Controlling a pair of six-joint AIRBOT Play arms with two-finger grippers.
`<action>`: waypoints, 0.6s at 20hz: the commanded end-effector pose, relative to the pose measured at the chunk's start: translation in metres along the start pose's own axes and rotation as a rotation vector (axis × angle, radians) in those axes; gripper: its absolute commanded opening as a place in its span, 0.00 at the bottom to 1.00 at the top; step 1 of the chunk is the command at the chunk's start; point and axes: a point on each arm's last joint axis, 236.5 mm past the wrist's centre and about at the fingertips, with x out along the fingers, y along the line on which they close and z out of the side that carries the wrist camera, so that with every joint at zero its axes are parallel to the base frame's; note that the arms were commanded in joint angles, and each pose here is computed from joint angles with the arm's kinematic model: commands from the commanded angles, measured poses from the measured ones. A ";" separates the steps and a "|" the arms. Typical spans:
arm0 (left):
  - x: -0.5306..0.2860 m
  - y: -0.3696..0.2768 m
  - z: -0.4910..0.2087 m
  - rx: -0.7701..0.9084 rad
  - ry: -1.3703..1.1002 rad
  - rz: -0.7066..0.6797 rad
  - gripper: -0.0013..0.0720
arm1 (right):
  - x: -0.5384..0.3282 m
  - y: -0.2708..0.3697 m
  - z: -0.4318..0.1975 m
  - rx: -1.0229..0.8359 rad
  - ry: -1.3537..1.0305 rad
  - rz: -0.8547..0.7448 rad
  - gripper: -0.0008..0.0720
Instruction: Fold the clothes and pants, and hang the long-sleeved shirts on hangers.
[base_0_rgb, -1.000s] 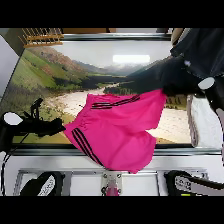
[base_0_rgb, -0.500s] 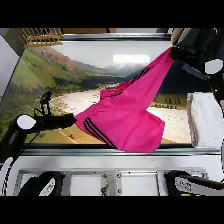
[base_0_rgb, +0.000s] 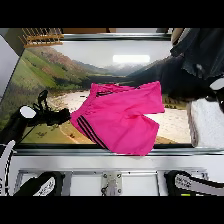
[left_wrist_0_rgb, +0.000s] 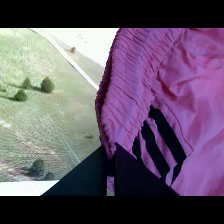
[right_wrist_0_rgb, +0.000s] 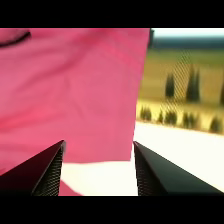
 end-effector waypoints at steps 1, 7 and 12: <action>0.001 0.006 0.002 -0.013 0.000 0.008 0.03 | 0.033 -0.011 -0.110 0.164 0.281 0.045 0.64; 0.001 0.006 0.004 -0.013 -0.005 0.009 0.03 | 0.066 0.023 -0.169 0.120 0.415 0.077 0.64; 0.001 0.006 0.003 0.022 -0.002 0.009 0.03 | 0.080 0.051 -0.179 0.019 0.450 0.087 0.54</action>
